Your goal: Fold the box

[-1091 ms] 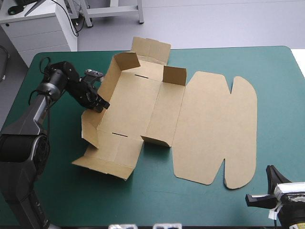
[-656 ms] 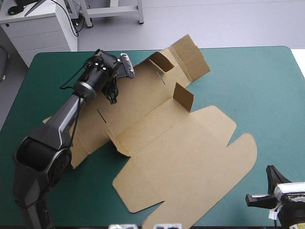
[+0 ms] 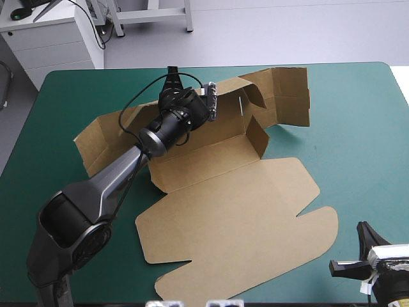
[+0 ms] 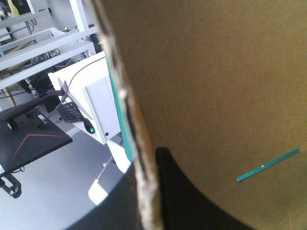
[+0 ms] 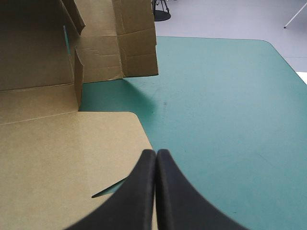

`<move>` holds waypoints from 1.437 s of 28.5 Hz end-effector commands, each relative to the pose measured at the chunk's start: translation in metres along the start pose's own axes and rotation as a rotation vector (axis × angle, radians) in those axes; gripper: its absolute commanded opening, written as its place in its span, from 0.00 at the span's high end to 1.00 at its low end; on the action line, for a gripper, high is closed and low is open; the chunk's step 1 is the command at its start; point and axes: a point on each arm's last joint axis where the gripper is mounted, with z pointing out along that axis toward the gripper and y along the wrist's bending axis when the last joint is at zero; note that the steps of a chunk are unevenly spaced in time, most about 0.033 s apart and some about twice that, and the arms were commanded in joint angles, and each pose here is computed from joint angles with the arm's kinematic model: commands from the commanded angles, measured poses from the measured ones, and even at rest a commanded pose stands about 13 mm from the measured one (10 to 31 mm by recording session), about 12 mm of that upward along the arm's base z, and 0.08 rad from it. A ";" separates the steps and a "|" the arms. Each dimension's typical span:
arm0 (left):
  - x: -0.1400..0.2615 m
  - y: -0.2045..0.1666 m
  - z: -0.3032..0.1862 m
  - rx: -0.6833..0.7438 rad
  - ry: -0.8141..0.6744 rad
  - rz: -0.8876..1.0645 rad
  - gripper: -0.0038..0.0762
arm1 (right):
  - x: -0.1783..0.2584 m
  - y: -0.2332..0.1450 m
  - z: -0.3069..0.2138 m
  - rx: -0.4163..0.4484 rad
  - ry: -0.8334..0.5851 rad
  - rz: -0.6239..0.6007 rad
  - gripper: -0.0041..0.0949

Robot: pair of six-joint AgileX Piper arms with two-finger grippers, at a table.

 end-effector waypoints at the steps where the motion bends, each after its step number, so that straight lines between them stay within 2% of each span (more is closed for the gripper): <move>1: 0.005 0.017 -0.044 -0.128 -0.093 -0.047 0.96 | -0.012 -0.001 -0.008 0.027 -0.118 -0.003 0.98; 7: 0.002 -0.001 -0.088 -0.227 -0.278 -0.040 0.96 | -0.012 -0.001 -0.008 0.027 -0.118 -0.003 0.98; 17: 0.018 -0.050 -0.083 -0.456 -0.252 0.040 0.96 | -0.012 -0.001 -0.008 0.024 -0.119 0.003 0.98; 24: 0.023 -0.078 -0.082 -0.687 -0.283 0.051 0.96 | -0.012 -0.001 -0.008 0.024 -0.119 0.005 0.98; 31: 0.016 -0.105 -0.068 -0.666 -0.361 0.112 0.96 | -0.012 -0.001 -0.008 0.023 -0.119 0.015 0.98; 41: 0.028 -0.089 -0.036 -0.603 -0.350 0.077 0.96 | -0.012 -0.001 -0.008 0.023 -0.119 0.015 0.98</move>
